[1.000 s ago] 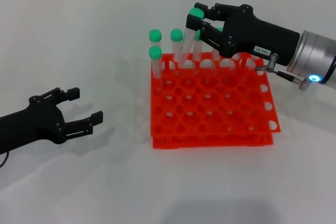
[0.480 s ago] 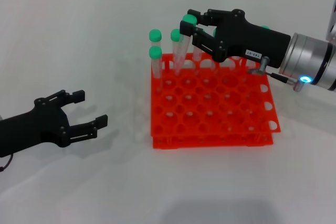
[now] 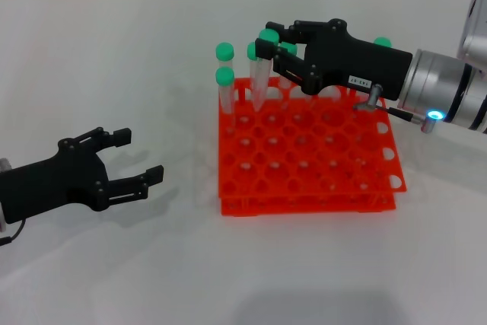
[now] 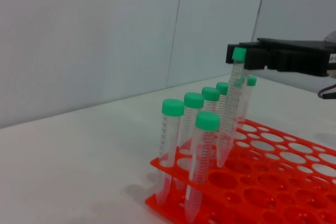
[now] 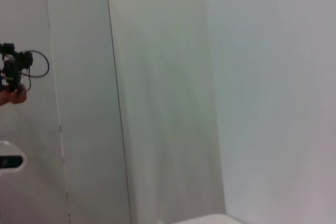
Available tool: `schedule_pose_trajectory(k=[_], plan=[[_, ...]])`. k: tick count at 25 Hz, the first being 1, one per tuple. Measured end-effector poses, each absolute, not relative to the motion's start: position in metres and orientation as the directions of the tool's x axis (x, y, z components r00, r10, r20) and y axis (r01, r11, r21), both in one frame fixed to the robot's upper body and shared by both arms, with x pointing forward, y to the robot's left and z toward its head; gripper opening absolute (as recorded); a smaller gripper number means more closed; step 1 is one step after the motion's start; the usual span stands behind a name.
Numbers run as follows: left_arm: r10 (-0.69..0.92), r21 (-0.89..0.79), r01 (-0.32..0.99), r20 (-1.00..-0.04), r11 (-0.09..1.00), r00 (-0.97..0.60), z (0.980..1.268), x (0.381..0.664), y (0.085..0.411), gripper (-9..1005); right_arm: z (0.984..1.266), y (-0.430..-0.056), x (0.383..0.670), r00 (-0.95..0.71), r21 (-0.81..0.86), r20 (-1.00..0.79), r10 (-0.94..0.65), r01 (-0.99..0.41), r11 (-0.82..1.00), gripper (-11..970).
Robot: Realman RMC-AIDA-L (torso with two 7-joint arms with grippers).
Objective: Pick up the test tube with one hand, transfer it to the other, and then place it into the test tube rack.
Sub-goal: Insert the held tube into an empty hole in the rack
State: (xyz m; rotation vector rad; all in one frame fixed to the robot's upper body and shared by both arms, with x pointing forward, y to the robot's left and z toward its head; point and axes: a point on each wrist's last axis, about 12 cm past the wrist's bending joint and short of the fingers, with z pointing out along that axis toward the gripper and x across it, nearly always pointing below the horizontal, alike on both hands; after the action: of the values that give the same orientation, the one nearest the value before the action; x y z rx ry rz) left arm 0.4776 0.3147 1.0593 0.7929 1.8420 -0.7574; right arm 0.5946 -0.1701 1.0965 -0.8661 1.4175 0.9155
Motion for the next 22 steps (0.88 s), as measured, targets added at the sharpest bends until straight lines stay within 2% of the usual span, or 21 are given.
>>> schedule_pose_trajectory(k=[22], plan=[[0.194,-0.149,0.793,-0.928,0.59,-0.318,1.0619,0.4851,0.3112,895,1.0918,-0.1671,0.5979,-0.076,0.046,-0.996,-0.056,-0.908,0.415,375]])
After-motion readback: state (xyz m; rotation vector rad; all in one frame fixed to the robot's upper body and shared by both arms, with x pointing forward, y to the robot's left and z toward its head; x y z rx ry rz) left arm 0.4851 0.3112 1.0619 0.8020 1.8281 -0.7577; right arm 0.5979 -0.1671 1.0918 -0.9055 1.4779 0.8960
